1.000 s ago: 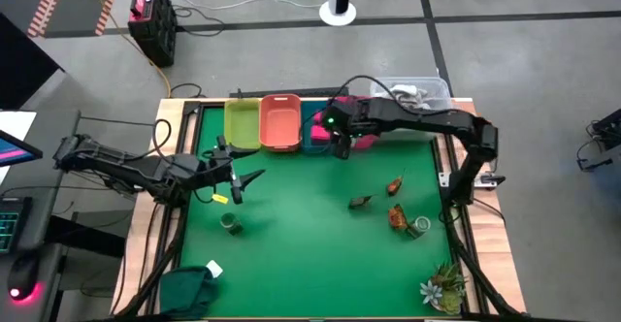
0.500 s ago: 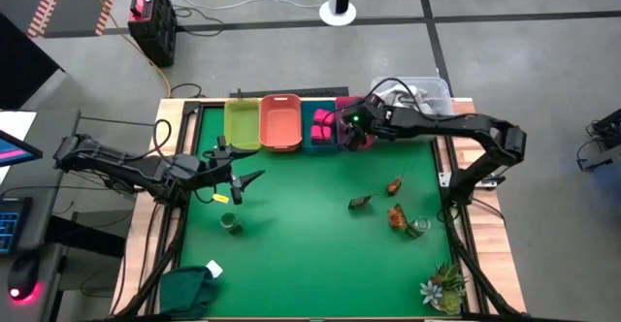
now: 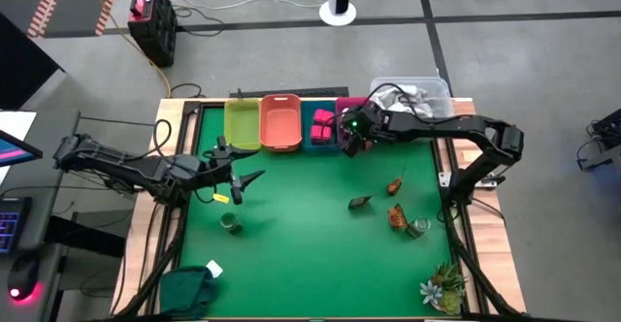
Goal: Sort spices by type
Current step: Put the white seasoning bottle into the red bin
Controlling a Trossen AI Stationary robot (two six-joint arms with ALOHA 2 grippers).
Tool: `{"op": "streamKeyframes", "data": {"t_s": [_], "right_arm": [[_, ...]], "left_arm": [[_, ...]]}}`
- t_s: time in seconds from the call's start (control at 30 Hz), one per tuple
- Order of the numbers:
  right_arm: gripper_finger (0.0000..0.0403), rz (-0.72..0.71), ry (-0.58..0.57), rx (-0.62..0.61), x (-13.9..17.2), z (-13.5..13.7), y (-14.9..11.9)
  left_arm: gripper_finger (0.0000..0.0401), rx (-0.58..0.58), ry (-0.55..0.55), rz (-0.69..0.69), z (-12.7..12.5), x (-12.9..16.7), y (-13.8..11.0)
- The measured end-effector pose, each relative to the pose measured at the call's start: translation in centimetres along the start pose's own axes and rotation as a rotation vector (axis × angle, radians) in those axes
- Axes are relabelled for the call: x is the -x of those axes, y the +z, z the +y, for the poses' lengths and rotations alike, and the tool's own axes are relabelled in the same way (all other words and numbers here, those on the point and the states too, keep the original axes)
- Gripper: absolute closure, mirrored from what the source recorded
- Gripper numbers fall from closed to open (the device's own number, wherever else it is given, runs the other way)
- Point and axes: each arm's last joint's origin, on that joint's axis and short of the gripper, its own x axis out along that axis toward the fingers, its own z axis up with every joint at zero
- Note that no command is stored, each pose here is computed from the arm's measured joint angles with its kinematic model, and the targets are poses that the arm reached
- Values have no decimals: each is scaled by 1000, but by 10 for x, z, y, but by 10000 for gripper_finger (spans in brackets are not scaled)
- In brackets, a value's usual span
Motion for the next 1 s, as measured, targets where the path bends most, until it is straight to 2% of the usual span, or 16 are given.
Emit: {"op": "streamKeyframes", "data": {"t_s": [0.77,1.0], "right_arm": [[137,17,27,11,1,0,-1],[137,67,62,43,6,0,1]], "left_arm": [[136,-24,7,12,0,0,-1],[136,-29,22,17,1,0,-2]]}}
